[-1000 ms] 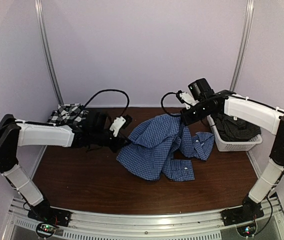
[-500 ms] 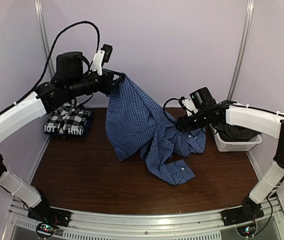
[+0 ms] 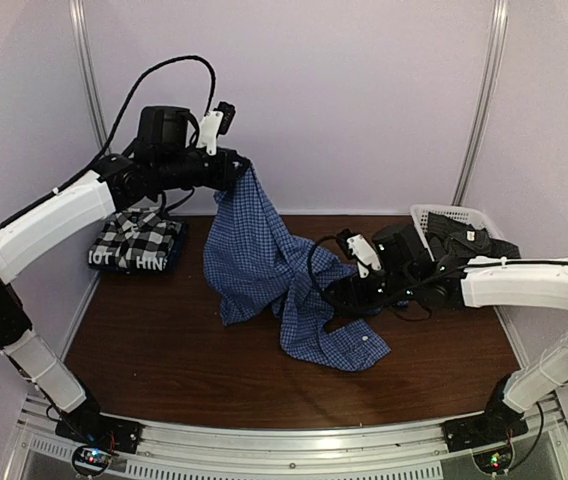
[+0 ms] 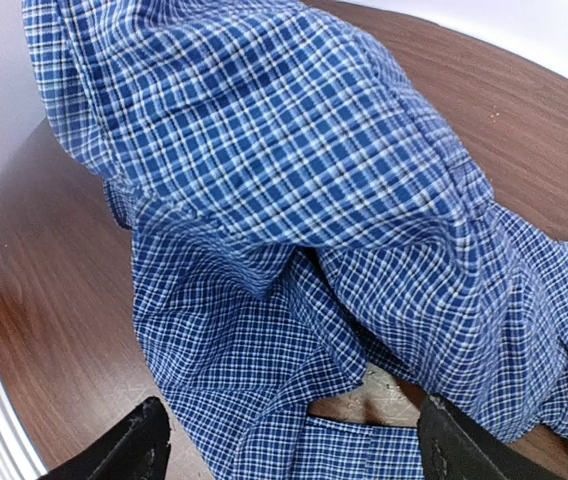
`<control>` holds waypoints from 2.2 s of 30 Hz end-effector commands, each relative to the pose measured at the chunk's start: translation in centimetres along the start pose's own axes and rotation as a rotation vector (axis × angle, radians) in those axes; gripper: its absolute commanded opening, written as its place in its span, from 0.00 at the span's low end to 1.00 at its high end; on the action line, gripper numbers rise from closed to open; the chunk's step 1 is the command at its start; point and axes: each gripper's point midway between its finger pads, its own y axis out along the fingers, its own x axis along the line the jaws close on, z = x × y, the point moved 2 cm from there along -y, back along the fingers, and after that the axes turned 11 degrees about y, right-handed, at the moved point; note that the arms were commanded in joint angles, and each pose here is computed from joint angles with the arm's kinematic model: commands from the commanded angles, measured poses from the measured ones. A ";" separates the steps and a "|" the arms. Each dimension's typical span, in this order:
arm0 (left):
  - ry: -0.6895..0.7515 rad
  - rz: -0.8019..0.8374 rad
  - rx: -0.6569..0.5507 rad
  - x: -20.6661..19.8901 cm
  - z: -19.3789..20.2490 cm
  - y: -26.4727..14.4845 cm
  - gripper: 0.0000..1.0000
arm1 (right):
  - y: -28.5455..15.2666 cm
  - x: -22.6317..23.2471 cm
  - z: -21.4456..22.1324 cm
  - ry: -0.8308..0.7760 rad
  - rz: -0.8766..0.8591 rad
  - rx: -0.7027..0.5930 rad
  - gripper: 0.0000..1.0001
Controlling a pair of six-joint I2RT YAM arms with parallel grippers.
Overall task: Fold and stack the long sleeve shirts
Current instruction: Pass from the right arm to the left, then pick up the crumpled shirt from the center of the board, then flatten out the crumpled shirt at the center of the board.
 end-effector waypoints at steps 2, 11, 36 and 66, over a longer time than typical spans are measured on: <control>-0.037 -0.019 -0.044 1.8 -0.8 -1.6 0.00 | 1.9 1.0 -0.1 0.021 -0.041 -0.043 0.83; -0.052 -0.017 -0.059 2.7 -0.4 -2.9 0.00 | 6.5 0.2 0.0 -0.042 0.041 0.002 0.68; -0.086 -0.091 -0.050 6.0 1.4 -4.6 0.00 | 7.6 -2.7 -0.2 -0.123 0.164 0.029 0.00; -0.011 0.021 -0.317 6.6 -9.6 -11.4 0.00 | -28.7 -0.3 -23.3 0.003 0.221 -0.690 0.00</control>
